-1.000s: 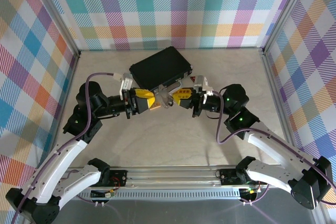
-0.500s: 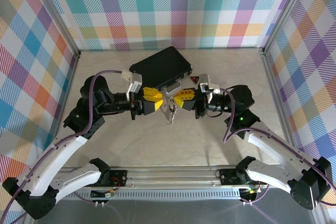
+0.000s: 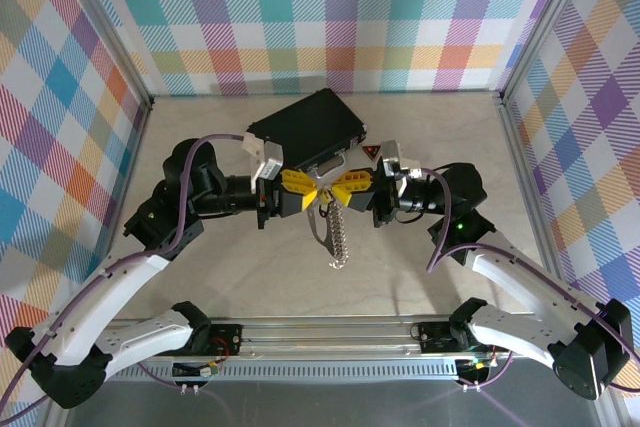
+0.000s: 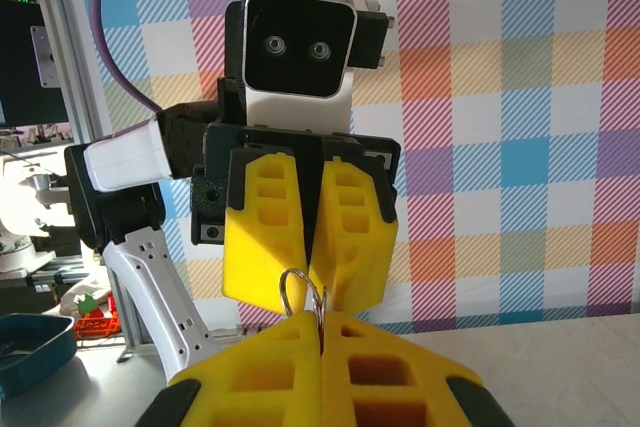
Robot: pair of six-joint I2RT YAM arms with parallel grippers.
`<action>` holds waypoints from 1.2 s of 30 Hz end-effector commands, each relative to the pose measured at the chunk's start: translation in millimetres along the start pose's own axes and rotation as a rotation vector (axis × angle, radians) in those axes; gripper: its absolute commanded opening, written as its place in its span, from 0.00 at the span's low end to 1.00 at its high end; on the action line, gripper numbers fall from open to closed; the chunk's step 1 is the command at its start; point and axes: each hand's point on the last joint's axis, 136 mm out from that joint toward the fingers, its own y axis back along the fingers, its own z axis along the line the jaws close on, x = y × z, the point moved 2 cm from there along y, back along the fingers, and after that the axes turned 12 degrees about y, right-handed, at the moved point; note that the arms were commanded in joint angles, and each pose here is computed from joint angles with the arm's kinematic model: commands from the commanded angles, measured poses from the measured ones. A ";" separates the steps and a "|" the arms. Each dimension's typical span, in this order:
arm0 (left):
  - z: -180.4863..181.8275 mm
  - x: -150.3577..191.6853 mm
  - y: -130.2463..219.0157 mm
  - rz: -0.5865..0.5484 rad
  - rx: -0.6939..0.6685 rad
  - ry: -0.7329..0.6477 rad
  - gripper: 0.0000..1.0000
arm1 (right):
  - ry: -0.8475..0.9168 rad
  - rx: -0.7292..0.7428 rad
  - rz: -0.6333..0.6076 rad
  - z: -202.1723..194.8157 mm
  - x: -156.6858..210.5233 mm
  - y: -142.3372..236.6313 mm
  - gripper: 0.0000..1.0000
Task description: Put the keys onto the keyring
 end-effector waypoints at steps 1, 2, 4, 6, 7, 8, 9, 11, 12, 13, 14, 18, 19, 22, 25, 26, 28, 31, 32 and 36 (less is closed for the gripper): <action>-9.1 -9.9 -0.5 -0.010 0.010 -0.059 0.18 | 0.059 -0.024 -0.045 2.7 -23.8 -0.7 0.00; -9.0 -9.6 -1.4 -0.007 0.011 -0.060 0.18 | 0.058 -0.028 -0.043 3.0 -23.3 -0.9 0.00; -9.8 -10.2 -3.0 -0.001 0.015 -0.066 0.18 | 0.058 -0.028 -0.040 2.9 -22.6 -1.1 0.00; -11.8 -10.2 -4.4 0.004 0.025 -0.068 0.18 | 0.058 -0.021 -0.037 1.7 -21.8 -0.7 0.00; -12.6 -9.4 -5.4 0.007 0.029 -0.070 0.18 | 0.058 -0.017 -0.036 1.4 -21.1 -0.8 0.00; -13.0 -9.3 -5.6 0.007 0.030 -0.071 0.19 | 0.060 -0.014 -0.035 1.1 -21.2 -0.6 0.00; -14.0 -9.6 -5.9 0.006 0.030 -0.075 0.20 | 0.060 -0.016 -0.034 1.3 -21.3 -0.8 0.00; -13.2 -8.9 -7.2 0.009 0.022 -0.078 0.20 | 0.058 -0.021 -0.030 1.5 -21.3 -1.4 0.00; -12.5 -9.4 -8.1 0.008 0.018 -0.083 0.20 | 0.058 -0.025 -0.029 2.0 -21.3 -1.4 0.00; -12.2 -9.8 -9.1 0.009 0.016 -0.087 0.19 | 0.059 -0.026 -0.029 2.2 -21.6 -1.4 0.00; -12.6 -10.8 -9.6 0.008 0.015 -0.092 0.19 | 0.057 -0.025 -0.025 2.0 -20.7 -1.4 0.00; -9.1 -6.0 -12.9 0.037 -0.006 -0.088 0.15 | 0.063 -0.028 -0.024 2.9 -21.2 -1.1 0.00; -8.3 -5.7 -13.3 0.038 -0.011 -0.089 0.14 | 0.064 -0.026 -0.024 2.9 -21.1 -0.9 0.00; -8.8 -6.7 -13.6 0.036 -0.012 -0.092 0.12 | 0.044 -0.025 -0.004 2.3 -16.2 -1.1 0.00; -9.3 -7.2 -15.0 0.038 -0.010 -0.093 0.10 | 0.040 -0.028 0.007 2.0 -14.0 -1.5 0.00; -9.2 -7.7 -15.4 0.038 -0.010 -0.094 0.10 | 0.038 -0.027 0.012 1.5 -12.8 -1.7 0.00; -9.0 -7.4 -16.9 0.042 -0.008 -0.095 0.10 | 0.039 -0.031 0.018 2.0 -11.3 -1.8 0.00; -9.0 -7.8 -18.2 0.044 -0.007 -0.098 0.10 | 0.037 -0.035 0.019 3.1 -10.7 -1.7 0.00; -8.1 -7.6 -18.8 0.046 -0.008 -0.098 0.10 | 0.038 -0.035 0.020 3.1 -10.7 -1.7 0.00; -7.5 -6.2 -19.8 0.051 -0.012 -0.102 0.11 | 0.034 -0.033 0.030 2.3 -6.9 -1.8 0.00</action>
